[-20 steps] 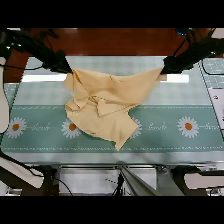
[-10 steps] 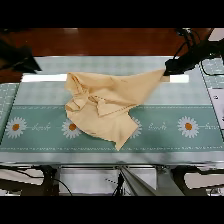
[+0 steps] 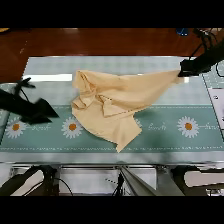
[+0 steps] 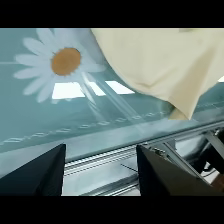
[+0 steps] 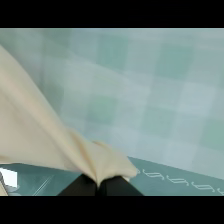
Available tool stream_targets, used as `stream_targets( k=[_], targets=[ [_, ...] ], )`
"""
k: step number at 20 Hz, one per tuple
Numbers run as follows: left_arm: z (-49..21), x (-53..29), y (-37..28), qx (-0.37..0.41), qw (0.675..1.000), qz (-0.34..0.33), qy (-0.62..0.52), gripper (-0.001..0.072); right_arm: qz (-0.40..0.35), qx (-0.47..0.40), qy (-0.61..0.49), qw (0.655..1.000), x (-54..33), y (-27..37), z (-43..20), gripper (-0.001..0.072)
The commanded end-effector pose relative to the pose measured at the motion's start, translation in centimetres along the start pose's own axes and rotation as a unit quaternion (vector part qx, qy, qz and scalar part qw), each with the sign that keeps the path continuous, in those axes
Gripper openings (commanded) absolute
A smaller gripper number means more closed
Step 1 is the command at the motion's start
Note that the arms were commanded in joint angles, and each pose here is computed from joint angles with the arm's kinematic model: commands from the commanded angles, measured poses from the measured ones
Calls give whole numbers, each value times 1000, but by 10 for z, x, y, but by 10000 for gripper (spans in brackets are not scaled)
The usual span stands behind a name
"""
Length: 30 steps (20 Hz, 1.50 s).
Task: Fold the shirts.
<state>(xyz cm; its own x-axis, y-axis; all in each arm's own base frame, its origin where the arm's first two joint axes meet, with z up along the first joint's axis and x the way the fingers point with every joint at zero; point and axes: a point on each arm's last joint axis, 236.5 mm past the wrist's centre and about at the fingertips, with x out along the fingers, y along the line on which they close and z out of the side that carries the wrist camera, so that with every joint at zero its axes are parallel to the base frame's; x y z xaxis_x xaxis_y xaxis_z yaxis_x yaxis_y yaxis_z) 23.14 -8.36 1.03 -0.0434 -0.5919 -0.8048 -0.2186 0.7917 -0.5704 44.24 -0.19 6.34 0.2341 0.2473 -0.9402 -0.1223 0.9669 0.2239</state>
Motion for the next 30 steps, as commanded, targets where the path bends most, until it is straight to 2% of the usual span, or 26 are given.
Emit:
stream_targets(
  k=[1, 9, 18, 19, 21, 22, 25, 28, 30],
  targets=[
    [-37, 82, -11, -61, 993, -99, -4, 529, -1, 10, -8, 1000, -2, -7, 2, 22],
    [-20, 150, -45, -49, 991, -106, -59, 538, 2, 9, -11, 1000, -2, -6, 3, 22],
    [4, 199, -69, -37, 994, -93, -30, 533, 2, 10, -9, 1000, -2, -6, 3, 22],
    [1, 206, -70, -48, 995, -90, -12, 470, 2, 10, -8, 1000, -2, -6, 2, 23],
    [-8, 210, -66, -32, 995, -89, 14, 64, 3, 9, -6, 1000, -2, -5, 1, 23],
    [-15, 205, -72, -3, 994, -103, 30, 27, 3, 8, -4, 1000, -2, -5, 0, 23],
    [-25, 169, -99, 63, 985, -155, 40, 25, -3, 7, -5, 1000, -2, -8, 1, 23],
    [-5, 87, -143, 133, 966, -209, -69, 25, -5, 5, -14, 1000, -8, -7, 3, 22],
    [6, 2, -179, 180, 936, -245, -178, 24, -12, 0, -42, 999, -23, -4, 10, 22]
  ],
)
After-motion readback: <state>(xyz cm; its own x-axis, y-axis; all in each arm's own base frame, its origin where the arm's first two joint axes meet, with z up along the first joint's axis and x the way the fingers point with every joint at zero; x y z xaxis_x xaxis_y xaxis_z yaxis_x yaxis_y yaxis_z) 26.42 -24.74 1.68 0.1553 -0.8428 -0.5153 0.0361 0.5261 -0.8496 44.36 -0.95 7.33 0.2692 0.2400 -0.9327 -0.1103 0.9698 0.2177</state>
